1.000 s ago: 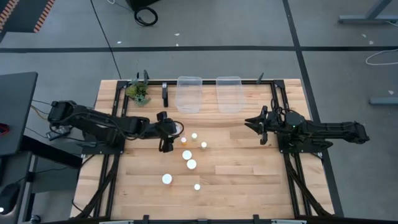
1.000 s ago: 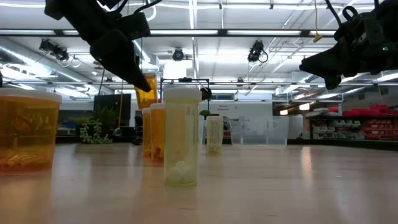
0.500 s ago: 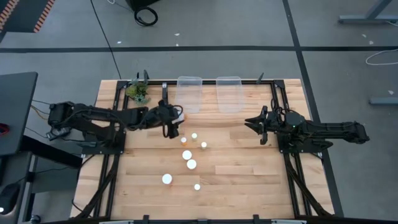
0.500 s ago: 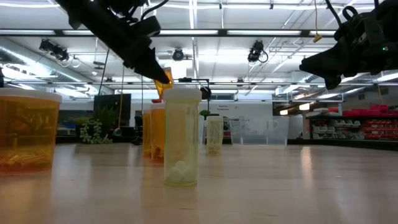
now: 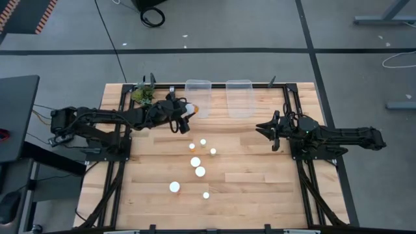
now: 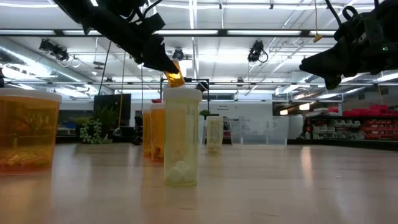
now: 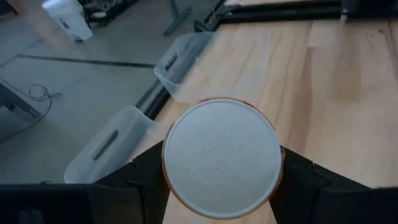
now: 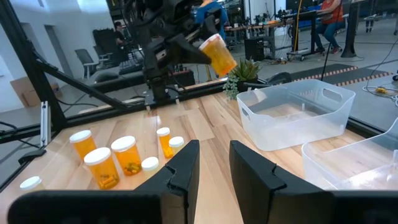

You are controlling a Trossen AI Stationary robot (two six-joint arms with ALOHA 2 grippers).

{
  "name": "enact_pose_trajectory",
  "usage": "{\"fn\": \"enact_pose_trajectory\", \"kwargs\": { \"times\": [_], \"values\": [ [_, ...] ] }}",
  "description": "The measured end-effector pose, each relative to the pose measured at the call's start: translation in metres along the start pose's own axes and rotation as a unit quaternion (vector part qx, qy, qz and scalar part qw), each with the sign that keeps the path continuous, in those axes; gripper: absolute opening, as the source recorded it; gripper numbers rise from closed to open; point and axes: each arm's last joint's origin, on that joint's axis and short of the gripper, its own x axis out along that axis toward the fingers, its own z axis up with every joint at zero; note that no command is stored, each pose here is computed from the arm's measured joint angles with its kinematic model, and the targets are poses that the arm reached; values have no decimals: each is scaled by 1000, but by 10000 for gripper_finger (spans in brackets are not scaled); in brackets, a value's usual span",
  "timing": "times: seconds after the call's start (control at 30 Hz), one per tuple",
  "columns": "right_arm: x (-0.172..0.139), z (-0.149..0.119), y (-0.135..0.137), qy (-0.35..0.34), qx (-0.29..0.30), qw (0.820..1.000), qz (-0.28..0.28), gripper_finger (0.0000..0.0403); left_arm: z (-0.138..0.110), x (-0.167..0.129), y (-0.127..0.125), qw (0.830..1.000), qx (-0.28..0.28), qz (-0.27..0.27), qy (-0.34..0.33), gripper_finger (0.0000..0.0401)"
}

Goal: Pick and place medicine bottles into bin by pill shape (circle, oval)
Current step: Put the large orange pill bottle into the left transparent bin

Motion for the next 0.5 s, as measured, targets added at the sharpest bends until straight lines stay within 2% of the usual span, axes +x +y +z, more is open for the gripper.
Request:
{"fn": "enact_pose_trajectory", "kwargs": {
  "times": [0.5],
  "values": [
    [0, 0, 0, 0, 0, 1000, 0, 95, 5, 10, 41, 998, -36, 29, -49, 220]
  ]
}}
